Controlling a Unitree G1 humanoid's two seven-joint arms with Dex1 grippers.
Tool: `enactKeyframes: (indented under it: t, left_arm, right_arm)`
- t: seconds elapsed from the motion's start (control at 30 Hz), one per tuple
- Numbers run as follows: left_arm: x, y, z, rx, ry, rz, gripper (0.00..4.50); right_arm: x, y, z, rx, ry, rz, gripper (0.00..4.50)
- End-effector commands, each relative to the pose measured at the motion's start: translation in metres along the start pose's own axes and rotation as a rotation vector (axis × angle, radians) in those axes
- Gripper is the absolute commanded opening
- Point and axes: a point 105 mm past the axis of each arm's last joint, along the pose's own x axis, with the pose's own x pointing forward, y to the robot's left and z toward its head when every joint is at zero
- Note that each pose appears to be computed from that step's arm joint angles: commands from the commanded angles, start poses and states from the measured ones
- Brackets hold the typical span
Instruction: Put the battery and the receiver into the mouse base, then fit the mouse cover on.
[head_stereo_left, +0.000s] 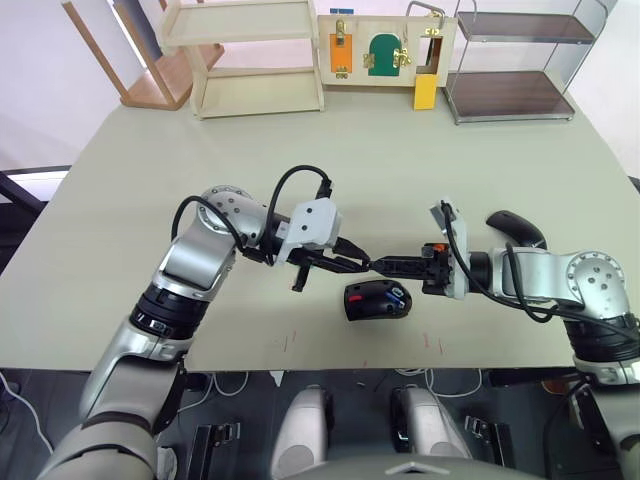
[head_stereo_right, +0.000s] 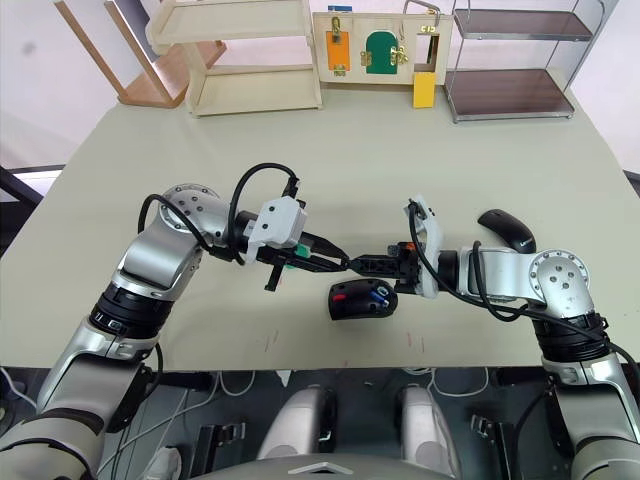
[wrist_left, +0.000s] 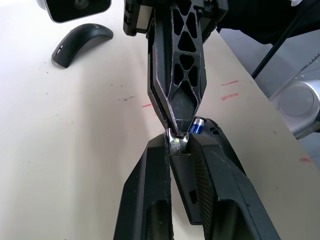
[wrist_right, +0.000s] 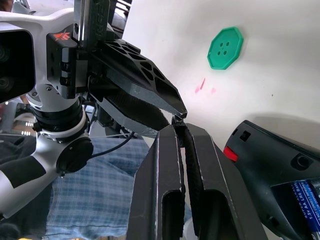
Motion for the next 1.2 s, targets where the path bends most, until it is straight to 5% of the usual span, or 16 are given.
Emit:
enactKeyframes:
  t: [0.03, 0.2, 0.5, 0.53, 0.63, 1.2]
  left_arm:
    - [-0.003, 0.003, 0.007, 0.04, -0.012, 0.019, 0.44]
    - [-0.003, 0.002, 0.004, 0.017, -0.007, 0.017, 0.44]
    - [-0.005, 0.006, -0.002, -0.025, -0.038, 0.089, 3.14]
    - [-0.006, 0.007, -0.002, -0.031, -0.041, 0.098, 3.76]
    - [-0.008, 0.001, -0.006, -0.07, -0.054, 0.096, 4.23]
    - [0.014, -0.024, -0.011, -0.207, -0.097, 0.089, 4.23]
  right_arm:
    - [-0.002, 0.006, 0.0, -0.023, 0.003, 0.017, 0.02]
    - [-0.002, 0.009, 0.001, -0.027, -0.006, 0.034, 0.02]
    - [-0.009, 0.018, 0.005, -0.055, -0.051, 0.077, 0.0]
    - [-0.011, 0.018, 0.005, -0.062, -0.057, 0.074, 0.0]
    - [-0.022, 0.016, 0.005, -0.122, -0.087, 0.041, 0.0]
    - [-0.092, -0.01, -0.012, -0.791, -0.071, -0.021, 0.0]
